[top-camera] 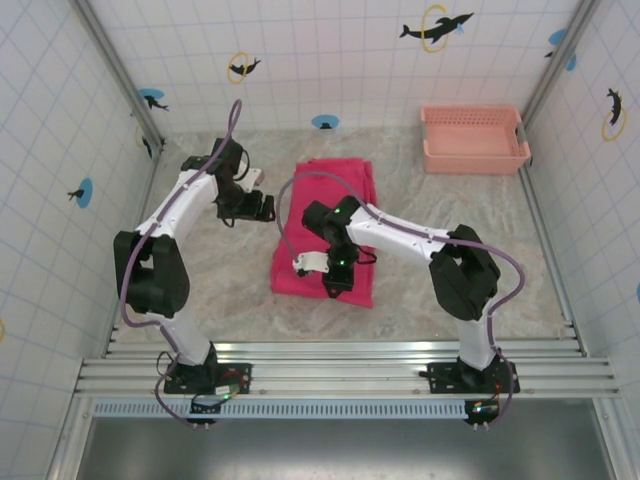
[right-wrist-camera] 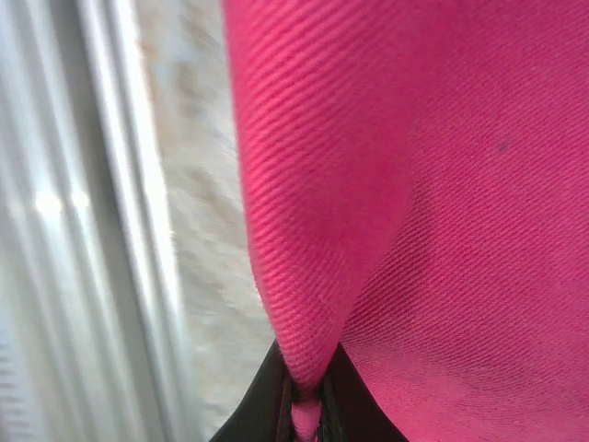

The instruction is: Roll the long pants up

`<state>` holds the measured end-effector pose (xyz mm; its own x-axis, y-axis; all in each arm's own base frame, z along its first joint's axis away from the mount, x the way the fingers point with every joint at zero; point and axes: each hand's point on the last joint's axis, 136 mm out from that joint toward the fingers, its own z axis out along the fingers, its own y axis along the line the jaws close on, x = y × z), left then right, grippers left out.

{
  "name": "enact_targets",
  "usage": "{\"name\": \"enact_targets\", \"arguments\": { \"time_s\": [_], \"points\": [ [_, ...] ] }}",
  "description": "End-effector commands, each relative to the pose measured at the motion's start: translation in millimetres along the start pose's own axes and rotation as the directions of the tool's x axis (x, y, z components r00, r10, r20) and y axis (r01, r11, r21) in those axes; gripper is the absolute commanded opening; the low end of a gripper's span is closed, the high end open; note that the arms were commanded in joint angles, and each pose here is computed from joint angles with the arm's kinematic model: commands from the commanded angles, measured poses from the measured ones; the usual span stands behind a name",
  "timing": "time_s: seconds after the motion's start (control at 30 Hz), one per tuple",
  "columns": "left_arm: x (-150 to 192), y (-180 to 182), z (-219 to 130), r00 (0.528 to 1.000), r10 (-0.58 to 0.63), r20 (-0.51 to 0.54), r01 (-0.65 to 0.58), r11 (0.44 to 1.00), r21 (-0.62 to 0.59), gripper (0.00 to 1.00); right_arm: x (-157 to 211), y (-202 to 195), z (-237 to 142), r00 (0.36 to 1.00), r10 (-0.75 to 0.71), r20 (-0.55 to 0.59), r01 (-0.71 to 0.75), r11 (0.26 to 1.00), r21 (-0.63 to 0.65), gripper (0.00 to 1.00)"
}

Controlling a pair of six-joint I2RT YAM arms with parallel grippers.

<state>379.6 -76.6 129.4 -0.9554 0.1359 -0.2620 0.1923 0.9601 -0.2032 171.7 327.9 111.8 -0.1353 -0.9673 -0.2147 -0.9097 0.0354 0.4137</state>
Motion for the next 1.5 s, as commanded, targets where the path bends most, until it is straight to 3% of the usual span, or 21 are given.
{"name": "enact_targets", "arguments": {
  "time_s": [0.0, 0.33, 0.6, 0.77, 0.87, 1.0, 1.03, 1.13, 1.27, 1.4, 1.47],
  "points": [
    [5.2, -13.0, -3.7, 0.995, 0.097, -0.029, -0.097, 0.995, 0.006, 0.98, -8.8, 20.3, -14.8, 0.987, 0.153, 0.043, -0.136, 0.954, -0.268, 0.00],
    [14.1, -33.6, -4.4, 0.986, 0.158, -0.053, -0.154, 0.986, 0.068, 0.97, -14.9, -76.6, -23.0, 0.914, 0.394, 0.096, -0.353, 0.889, -0.291, 0.02],
    [12.3, -57.9, -36.5, 0.980, 0.196, -0.020, -0.192, 0.973, 0.124, 0.97, -14.9, -76.6, 3.0, 0.909, 0.414, 0.053, -0.369, 0.856, -0.363, 0.02],
    [38.0, -90.8, -60.1, 0.964, 0.265, 0.026, -0.265, 0.950, 0.163, 0.97, -19.6, -77.2, 10.6, 0.909, 0.415, 0.042, -0.372, 0.853, -0.367, 0.02],
    [58.6, -108.1, -68.3, 0.945, 0.316, 0.088, -0.326, 0.932, 0.159, 0.88, -18.6, -81.5, 12.2, 0.903, 0.428, 0.038, -0.386, 0.848, -0.363, 0.02],
    [87.0, -106.0, -62.6, 0.955, 0.278, 0.100, -0.292, 0.942, 0.167, 0.47, -15.8, -88.1, 11.1, 0.894, 0.446, 0.043, -0.403, 0.842, -0.359, 0.03],
    [94.1, -102.4, -57.9, 0.958, 0.277, 0.072, -0.285, 0.945, 0.161, 0.42, -15.0, -89.9, 10.9, 0.890, 0.453, 0.044, -0.408, 0.838, -0.361, 0.03],
    [102.5, -93.0, -41.8, 0.960, 0.279, -0.008, -0.275, 0.951, 0.138, 0.42, -17.7, -92.3, 8.7, 0.886, 0.460, 0.063, -0.407, 0.834, -0.372, 0.03],
    [89.7, -100.9, -26.9, 0.959, 0.281, -0.031, -0.271, 0.944, 0.187, 0.41, -22.0, -93.2, 8.3, 0.884, 0.461, 0.073, -0.404, 0.834, -0.377, 0.03],
    [82.7, -111.7, -16.5, 0.957, 0.283, -0.065, -0.259, 0.934, 0.248, 0.27, -22.6, -94.4, 9.2, 0.882, 0.465, 0.071, -0.408, 0.832, -0.375, 0.03],
    [86.2, -114.1, -16.2, 0.941, 0.327, -0.086, -0.294, 0.918, 0.266, 0.29, -21.9, -94.8, 9.3, 0.880, 0.470, 0.070, -0.412, 0.829, -0.379, 0.03]
  ]
}}
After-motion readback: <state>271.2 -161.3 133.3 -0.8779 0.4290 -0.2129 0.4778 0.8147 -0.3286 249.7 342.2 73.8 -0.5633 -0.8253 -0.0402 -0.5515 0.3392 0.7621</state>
